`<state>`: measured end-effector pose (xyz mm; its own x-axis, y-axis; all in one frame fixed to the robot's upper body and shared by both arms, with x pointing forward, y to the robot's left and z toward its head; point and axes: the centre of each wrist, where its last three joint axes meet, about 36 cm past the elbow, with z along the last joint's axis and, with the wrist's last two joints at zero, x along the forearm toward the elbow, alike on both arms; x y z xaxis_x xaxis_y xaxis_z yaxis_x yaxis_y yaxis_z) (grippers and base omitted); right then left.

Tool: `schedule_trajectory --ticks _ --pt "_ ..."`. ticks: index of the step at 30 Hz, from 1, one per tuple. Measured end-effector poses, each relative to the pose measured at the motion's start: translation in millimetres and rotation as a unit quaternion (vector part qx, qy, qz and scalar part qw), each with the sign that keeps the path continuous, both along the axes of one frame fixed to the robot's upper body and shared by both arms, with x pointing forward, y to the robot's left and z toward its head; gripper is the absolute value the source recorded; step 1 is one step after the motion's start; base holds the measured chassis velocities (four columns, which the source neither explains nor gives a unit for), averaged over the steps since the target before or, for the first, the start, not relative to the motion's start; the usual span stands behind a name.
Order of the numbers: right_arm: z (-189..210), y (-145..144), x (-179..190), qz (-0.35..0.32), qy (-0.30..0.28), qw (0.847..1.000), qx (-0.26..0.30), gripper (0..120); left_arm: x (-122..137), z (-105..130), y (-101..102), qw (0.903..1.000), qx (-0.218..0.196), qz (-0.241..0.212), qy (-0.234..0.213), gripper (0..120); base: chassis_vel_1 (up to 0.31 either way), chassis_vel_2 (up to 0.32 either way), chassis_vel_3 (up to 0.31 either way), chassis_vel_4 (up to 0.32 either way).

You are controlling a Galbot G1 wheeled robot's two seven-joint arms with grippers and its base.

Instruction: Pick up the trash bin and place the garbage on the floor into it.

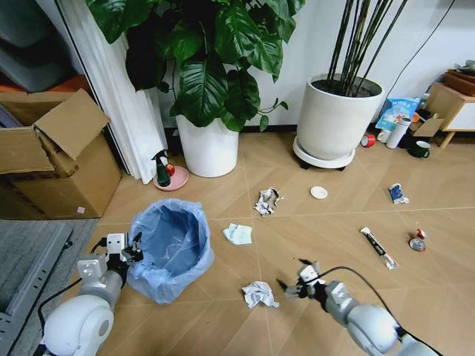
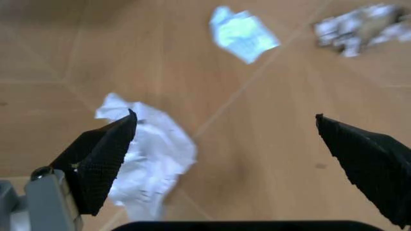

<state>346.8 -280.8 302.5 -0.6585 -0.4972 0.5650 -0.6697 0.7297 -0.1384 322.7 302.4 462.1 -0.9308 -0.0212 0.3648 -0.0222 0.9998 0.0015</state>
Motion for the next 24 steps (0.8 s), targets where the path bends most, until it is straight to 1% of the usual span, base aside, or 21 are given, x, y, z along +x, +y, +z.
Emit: schedule_trajectory --ticks 2,3,5,6,8,9,10,13,15,20,24 --pt "-3 3 5 0.005 0.011 1.0 0.002 100 -1 1 0 1.0 0.0 0.001 -0.001 0 0.0 0.0 0.0 0.0" --pt "-10 12 16 0.008 0.036 0.999 0.011 100 -3 3 1 1.0 0.002 0.004 -0.003 0 0.0 0.0 0.0 0.0" --pt "-21 22 28 0.008 0.064 0.998 0.018 100 -5 4 2 1.0 0.003 0.005 -0.004 0 0.0 0.0 0.0 0.0" --pt "-21 22 28 0.008 0.064 0.998 0.018 100 -5 4 2 1.0 0.003 0.005 -0.004 0 0.0 0.0 0.0 0.0" --pt "-31 29 36 0.008 0.084 0.996 0.018 100 -7 5 2 1.0 0.004 0.006 -0.005 0 0.0 0.0 0.0 0.0" --pt "-37 33 40 0.008 0.103 0.995 0.017 100 -9 7 1 1.0 0.004 0.005 -0.005 0 0.0 0.0 0.0 0.0" --pt "-37 33 40 0.008 0.103 0.995 0.017 100 -9 7 1 1.0 0.004 0.005 -0.005 0 0.0 0.0 0.0 0.0" --pt "-50 42 42 0.006 0.126 0.992 0.021 100 -12 7 1 1.0 0.004 0.005 -0.003 0 0.0 0.0 0.0 0.0" --pt "-51 44 42 0.006 0.127 0.992 0.021 100 -12 7 0 1.0 0.004 0.005 -0.003 0 0.0 0.0 0.0 0.0" --pt "-69 64 49 0.004 0.132 0.991 0.03 100 -14 8 -1 1.0 0.004 0.004 -0.004 0 0.0 0.0 0.0 0.0" --pt "-76 73 53 0.001 0.132 0.991 0.031 100 -15 10 -2 1.0 0.005 0.004 -0.006 0 0.0 0.0 0.0 0.0"
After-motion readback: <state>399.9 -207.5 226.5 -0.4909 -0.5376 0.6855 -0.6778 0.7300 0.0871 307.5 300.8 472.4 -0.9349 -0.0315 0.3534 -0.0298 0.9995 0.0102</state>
